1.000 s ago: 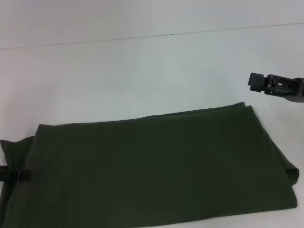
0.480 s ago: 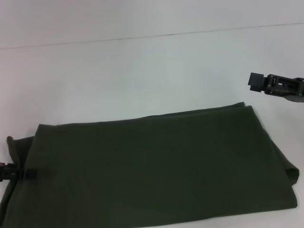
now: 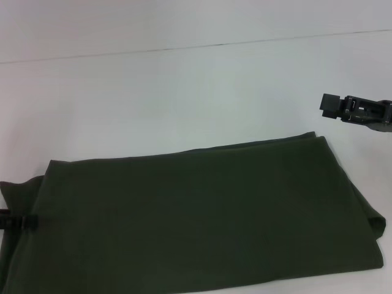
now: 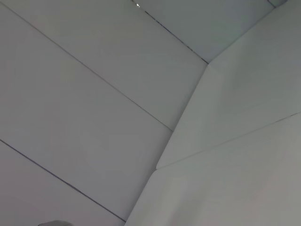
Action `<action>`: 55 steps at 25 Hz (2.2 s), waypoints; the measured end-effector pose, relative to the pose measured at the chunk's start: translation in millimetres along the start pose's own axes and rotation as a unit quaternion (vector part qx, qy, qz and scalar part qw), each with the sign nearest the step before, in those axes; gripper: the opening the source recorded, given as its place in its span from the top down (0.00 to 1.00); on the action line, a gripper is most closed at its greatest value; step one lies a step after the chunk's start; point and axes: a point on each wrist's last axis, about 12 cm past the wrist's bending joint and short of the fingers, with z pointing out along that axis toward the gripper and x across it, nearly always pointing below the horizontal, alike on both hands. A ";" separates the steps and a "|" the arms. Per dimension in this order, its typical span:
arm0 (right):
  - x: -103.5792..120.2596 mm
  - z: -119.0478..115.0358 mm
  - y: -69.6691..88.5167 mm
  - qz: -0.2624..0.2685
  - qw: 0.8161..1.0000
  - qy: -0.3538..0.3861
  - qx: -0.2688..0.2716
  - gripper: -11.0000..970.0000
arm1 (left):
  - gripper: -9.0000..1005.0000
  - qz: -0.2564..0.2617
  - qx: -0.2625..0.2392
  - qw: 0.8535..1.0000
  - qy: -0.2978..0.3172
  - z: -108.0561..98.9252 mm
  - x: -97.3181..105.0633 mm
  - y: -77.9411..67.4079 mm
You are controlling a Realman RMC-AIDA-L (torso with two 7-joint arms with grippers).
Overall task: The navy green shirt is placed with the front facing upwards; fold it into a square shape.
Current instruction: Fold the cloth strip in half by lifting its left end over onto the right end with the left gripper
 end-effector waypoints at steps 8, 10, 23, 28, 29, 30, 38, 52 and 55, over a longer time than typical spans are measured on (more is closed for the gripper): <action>-2.6 0.6 0.5 -0.002 1.000 0.001 0.000 0.04 | 0.16 0.003 0.016 1.000 0.012 0.5 0.1 -3.9; -3.4 0.8 0.6 -0.003 1.000 0.001 0.000 0.04 | 0.16 0.004 0.023 1.000 0.012 0.7 -0.4 -5.6; -4.7 -0.1 0.6 -0.005 1.000 0.001 0.001 0.04 | 0.16 0.015 0.026 0.999 0.018 5.6 -4.9 -9.2; -4.5 0.1 0.6 -0.004 1.000 0.001 0.000 0.04 | 0.16 0.018 0.027 0.999 0.018 6.1 -6.0 -10.3; -4.5 0.1 0.7 -0.004 1.000 0.001 0.000 0.04 | 0.16 0.019 0.027 0.999 0.018 5.8 -6.3 -10.4; -4.7 0.2 0.8 -0.005 1.000 -0.001 0.000 0.04 | 0.16 0.020 0.028 0.999 0.019 6.0 -6.4 -10.7; -5.2 -2.5 0.7 -0.004 1.000 -0.009 -0.001 0.04 | 0.26 0.017 0.019 0.999 0.032 10.8 -6.1 -11.2; -5.4 -3.3 0.7 -0.004 1.000 -0.011 -0.001 0.04 | 0.88 0.019 0.017 0.999 0.033 11.8 -7.8 -12.0; -5.4 -3.1 0.6 -0.004 1.000 -0.010 -0.001 0.04 | 0.91 0.019 0.017 0.999 0.032 11.7 -8.1 -12.0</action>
